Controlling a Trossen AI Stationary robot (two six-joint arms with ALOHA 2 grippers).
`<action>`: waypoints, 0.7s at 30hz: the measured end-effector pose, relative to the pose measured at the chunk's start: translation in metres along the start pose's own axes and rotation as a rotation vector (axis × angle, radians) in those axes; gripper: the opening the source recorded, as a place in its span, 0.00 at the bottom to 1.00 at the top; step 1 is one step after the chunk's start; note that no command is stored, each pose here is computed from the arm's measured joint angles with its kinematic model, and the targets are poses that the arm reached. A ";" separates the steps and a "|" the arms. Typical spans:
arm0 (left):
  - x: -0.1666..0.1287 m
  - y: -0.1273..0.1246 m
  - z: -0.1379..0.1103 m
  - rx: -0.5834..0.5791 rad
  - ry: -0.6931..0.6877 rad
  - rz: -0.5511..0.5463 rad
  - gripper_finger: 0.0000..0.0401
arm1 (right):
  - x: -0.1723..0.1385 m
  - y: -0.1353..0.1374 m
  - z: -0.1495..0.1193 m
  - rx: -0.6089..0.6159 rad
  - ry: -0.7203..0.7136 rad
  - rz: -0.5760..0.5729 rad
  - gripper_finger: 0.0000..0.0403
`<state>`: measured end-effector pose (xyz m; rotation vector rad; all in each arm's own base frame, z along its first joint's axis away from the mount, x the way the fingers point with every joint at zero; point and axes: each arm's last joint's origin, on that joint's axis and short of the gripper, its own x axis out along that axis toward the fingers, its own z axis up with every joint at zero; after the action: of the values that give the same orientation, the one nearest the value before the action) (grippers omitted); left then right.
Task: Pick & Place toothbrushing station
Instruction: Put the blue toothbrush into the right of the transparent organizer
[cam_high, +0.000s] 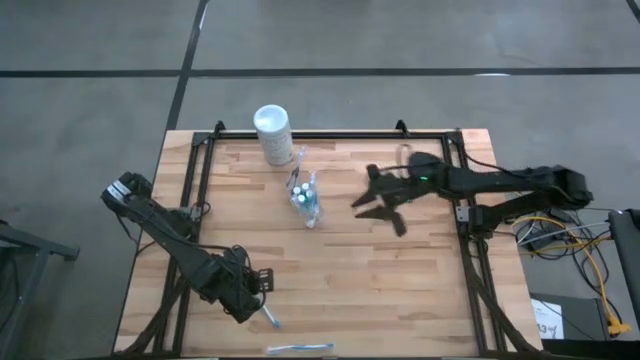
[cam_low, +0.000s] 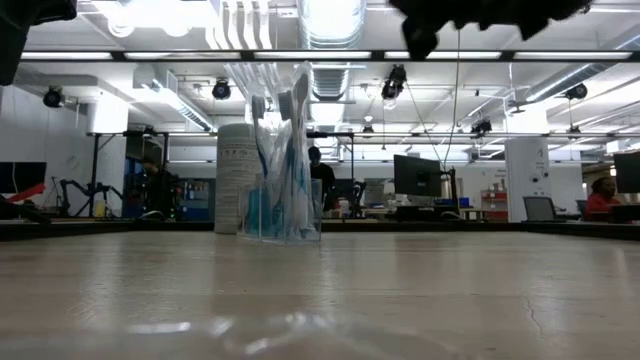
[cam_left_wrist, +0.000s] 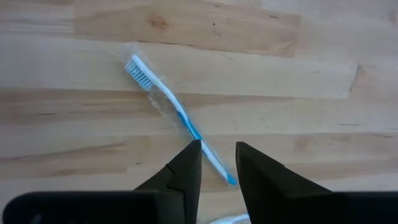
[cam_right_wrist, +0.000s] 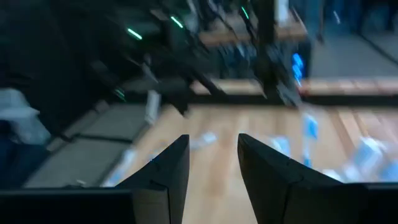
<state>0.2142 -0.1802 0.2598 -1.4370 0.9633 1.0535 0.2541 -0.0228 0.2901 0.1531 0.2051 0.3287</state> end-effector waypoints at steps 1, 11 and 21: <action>0.000 0.000 0.000 0.000 0.001 -0.001 0.26 | -0.007 0.004 -0.003 -0.010 -0.043 0.026 0.33; 0.000 0.000 0.000 0.001 -0.004 0.001 0.26 | -0.051 0.022 -0.054 0.039 -0.175 0.053 0.33; 0.000 0.000 0.000 0.001 -0.004 0.001 0.26 | -0.066 0.022 -0.105 0.036 -0.240 -0.054 0.33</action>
<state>0.2140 -0.1798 0.2599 -1.4339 0.9615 1.0561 0.1630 -0.0124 0.2038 0.2203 -0.0227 0.2508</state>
